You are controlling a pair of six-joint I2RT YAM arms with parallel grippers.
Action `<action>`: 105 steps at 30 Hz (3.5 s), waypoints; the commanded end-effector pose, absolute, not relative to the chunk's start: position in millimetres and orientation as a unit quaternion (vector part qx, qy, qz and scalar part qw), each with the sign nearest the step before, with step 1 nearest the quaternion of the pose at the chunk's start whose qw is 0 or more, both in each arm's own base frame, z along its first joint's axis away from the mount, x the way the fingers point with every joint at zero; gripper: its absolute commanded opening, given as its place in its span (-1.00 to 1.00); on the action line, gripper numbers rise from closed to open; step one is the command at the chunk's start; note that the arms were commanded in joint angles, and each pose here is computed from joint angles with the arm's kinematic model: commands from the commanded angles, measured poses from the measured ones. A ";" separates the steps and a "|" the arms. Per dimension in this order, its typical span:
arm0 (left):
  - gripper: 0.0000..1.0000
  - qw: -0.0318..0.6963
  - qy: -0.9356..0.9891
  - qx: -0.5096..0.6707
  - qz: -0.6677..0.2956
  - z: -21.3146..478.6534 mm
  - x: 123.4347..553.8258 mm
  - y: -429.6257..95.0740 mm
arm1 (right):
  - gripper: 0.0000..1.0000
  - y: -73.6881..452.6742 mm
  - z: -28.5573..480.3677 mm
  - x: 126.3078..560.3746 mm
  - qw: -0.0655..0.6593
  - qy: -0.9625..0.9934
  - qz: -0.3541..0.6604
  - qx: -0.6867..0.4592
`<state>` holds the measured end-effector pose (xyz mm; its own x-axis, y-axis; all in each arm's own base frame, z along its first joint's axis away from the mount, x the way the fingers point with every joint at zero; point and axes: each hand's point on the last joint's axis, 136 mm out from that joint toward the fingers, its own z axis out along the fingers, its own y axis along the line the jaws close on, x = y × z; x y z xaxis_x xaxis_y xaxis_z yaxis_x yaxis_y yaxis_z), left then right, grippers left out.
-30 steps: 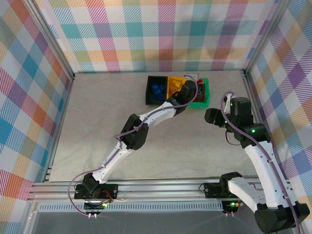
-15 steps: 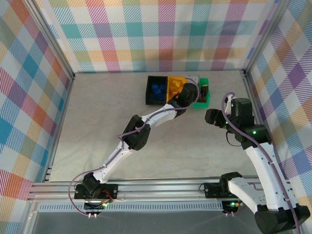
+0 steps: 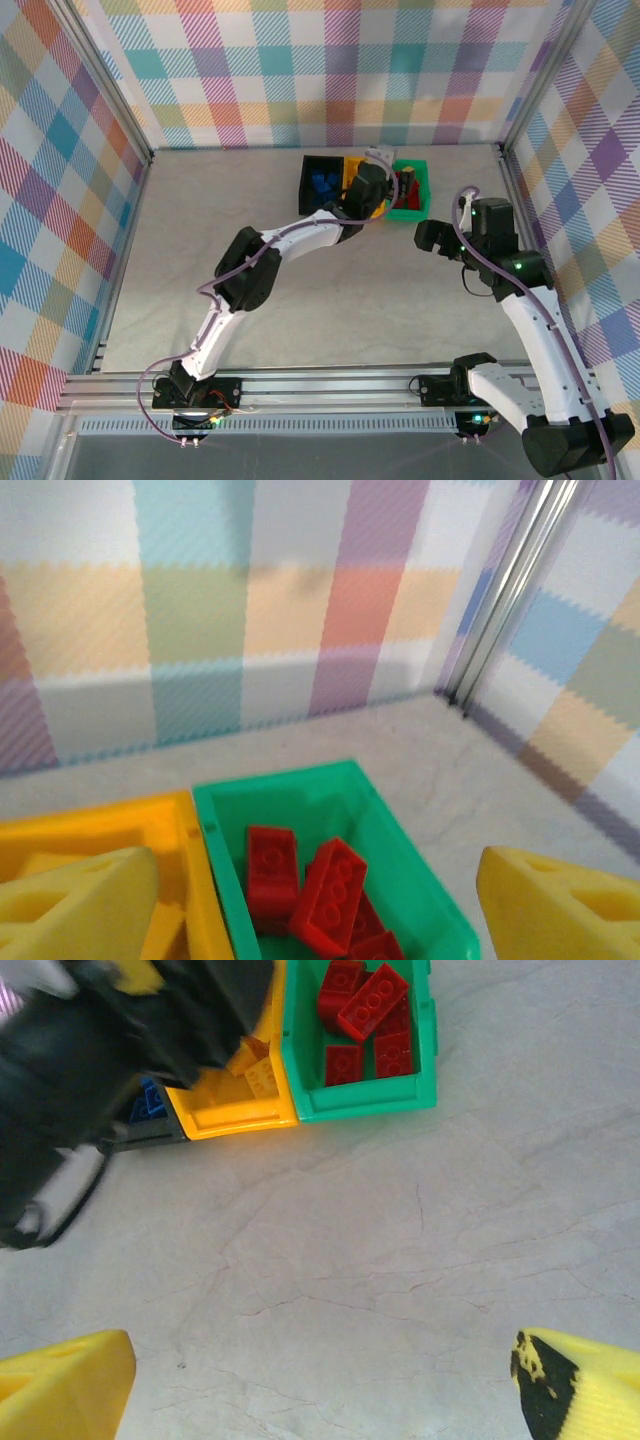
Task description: Sort the legos into containers by color
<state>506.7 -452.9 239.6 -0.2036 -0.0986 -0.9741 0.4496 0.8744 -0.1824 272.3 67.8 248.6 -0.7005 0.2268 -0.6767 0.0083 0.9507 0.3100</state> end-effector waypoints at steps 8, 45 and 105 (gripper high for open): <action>0.76 0.606 0.758 0.143 -0.194 316.2 491.7 -372.0 | 0.98 81.0 281.5 292.5 0.416 0.896 0.158 0.017; 0.99 0.493 0.861 -0.098 0.074 209.6 392.7 4.5 | 0.98 -9.7 251.8 334.0 0.493 0.862 0.019 0.113; 0.99 0.552 0.834 -0.024 -0.015 80.9 401.0 -16.2 | 0.98 34.4 93.5 394.3 0.556 0.822 0.113 -0.052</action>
<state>396.9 -16.8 75.5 -0.4042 -0.0495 -0.9133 -0.0326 0.9987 -0.0397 385.0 30.6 76.4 -0.4285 0.0316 -0.9030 -0.1749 0.9776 0.1172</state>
